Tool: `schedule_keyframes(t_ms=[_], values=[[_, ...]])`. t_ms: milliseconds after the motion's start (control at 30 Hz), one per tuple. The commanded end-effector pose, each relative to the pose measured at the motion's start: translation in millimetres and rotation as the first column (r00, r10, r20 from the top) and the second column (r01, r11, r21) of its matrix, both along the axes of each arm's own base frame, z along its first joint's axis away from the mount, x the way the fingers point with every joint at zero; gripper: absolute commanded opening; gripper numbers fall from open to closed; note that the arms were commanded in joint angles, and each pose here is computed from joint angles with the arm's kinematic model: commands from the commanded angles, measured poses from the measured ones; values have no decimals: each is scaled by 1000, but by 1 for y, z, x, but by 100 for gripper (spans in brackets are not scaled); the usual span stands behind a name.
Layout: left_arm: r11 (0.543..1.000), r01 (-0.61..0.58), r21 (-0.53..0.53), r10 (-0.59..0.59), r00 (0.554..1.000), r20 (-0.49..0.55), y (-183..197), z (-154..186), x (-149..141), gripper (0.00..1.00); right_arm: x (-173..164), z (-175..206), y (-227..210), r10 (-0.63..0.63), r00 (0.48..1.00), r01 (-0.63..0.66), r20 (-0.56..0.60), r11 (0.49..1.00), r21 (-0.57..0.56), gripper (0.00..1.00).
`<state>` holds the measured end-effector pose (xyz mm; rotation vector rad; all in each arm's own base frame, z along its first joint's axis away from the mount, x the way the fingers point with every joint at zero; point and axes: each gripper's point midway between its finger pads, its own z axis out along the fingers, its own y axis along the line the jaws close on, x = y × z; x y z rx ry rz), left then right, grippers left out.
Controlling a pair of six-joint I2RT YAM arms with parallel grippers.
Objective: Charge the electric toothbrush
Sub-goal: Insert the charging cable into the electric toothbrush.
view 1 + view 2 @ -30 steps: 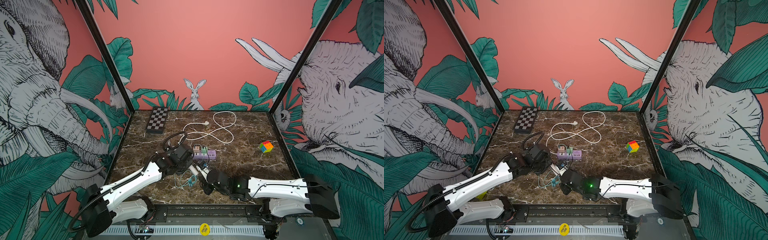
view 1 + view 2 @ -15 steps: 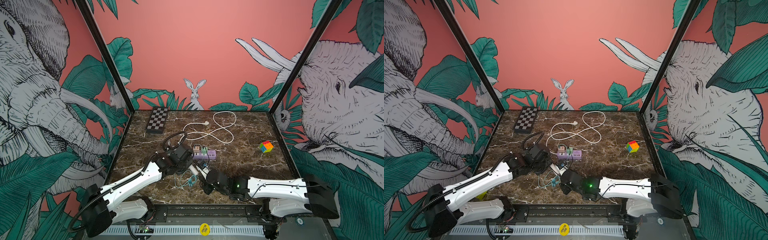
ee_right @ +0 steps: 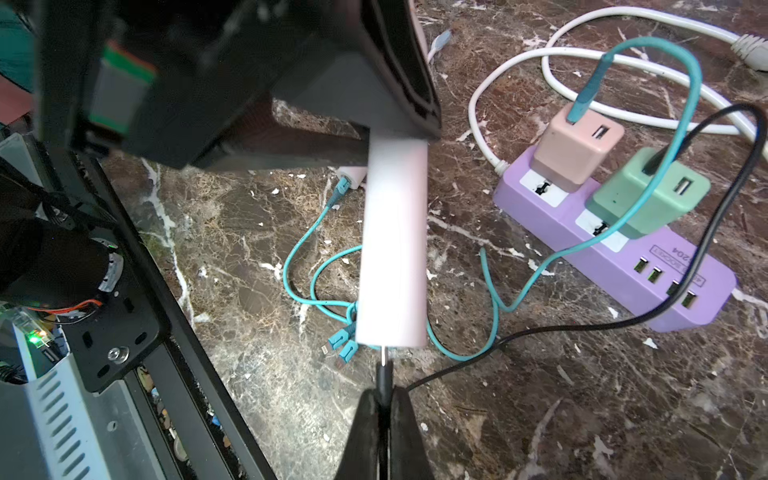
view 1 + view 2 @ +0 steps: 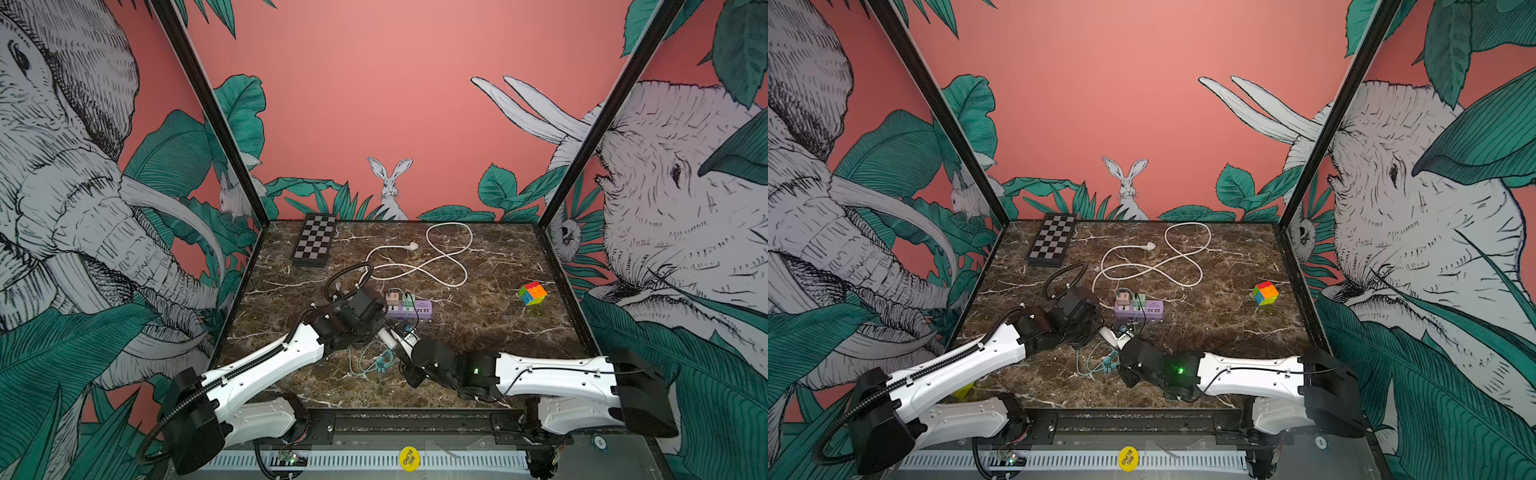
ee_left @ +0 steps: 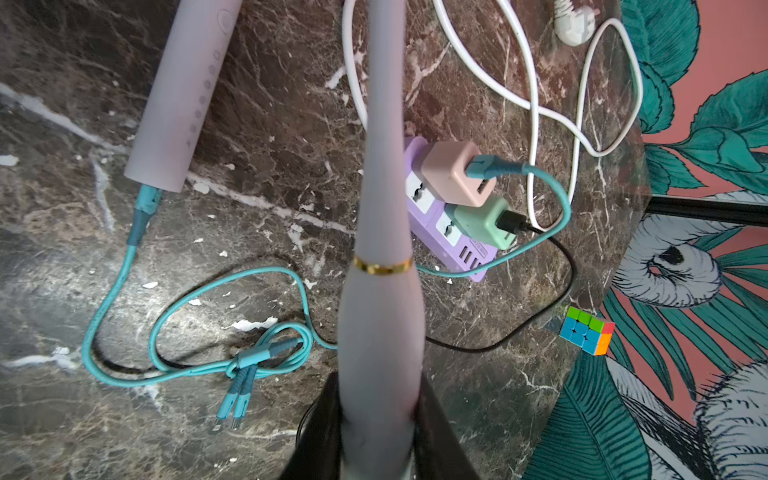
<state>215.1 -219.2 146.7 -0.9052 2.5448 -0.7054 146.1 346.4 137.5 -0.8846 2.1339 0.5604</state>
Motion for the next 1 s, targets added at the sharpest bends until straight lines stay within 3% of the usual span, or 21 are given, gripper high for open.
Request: schedule_keyframes(t_ms=[0, 967], values=[[1000, 9, -10, -9, 1000, -27, 0, -6, -7, 0, 10, 29, 13, -26, 998, 21, 58, 997, 80, 0], [999, -9, -47, 9, 1000, -4, 4, 1, -9, 0, 12, 23, 13, -44, 999, 42, 17, 991, 126, 0]])
